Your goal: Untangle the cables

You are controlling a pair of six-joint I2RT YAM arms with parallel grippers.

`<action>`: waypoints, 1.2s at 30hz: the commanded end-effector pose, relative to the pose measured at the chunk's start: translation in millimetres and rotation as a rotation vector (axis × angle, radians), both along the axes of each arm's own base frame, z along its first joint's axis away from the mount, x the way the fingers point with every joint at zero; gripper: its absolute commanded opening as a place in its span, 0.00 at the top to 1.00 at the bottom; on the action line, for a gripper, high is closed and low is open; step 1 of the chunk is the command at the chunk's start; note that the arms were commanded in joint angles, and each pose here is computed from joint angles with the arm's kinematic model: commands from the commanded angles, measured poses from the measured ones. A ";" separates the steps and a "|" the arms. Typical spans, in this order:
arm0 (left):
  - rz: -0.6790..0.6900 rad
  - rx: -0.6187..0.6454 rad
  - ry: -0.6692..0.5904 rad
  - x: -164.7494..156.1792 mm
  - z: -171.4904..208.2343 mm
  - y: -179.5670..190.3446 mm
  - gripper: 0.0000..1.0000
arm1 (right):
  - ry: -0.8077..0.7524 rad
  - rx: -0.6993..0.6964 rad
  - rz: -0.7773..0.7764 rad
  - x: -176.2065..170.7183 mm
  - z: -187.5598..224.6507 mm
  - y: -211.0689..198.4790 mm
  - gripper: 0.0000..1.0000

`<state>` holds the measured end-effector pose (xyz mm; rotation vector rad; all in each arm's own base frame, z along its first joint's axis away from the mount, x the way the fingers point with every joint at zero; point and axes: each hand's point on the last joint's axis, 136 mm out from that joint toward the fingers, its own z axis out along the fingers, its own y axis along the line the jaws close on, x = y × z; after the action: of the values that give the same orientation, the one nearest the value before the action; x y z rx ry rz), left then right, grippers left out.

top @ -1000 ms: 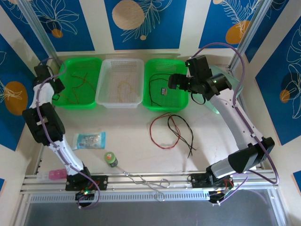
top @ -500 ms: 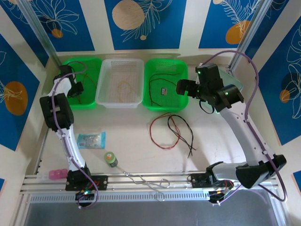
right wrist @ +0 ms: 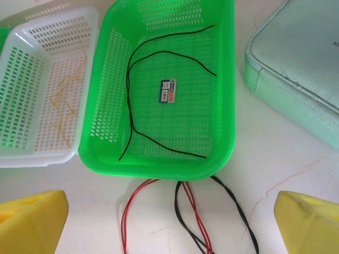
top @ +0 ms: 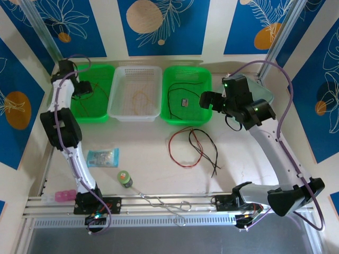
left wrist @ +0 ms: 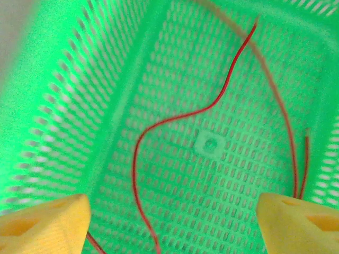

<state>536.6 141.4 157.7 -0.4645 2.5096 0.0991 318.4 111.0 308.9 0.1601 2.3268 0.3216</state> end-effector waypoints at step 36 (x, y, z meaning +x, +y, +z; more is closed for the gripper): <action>-0.588 -0.295 -0.228 -231.2 70.1 -334.7 0.19 | 0.534 0.030 -0.140 -101.6 -245.3 12.1 0.40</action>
<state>306.1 -185.2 222.8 0.2072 2.3772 -0.4891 209.8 102.6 69.3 0.5322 2.8144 0.1164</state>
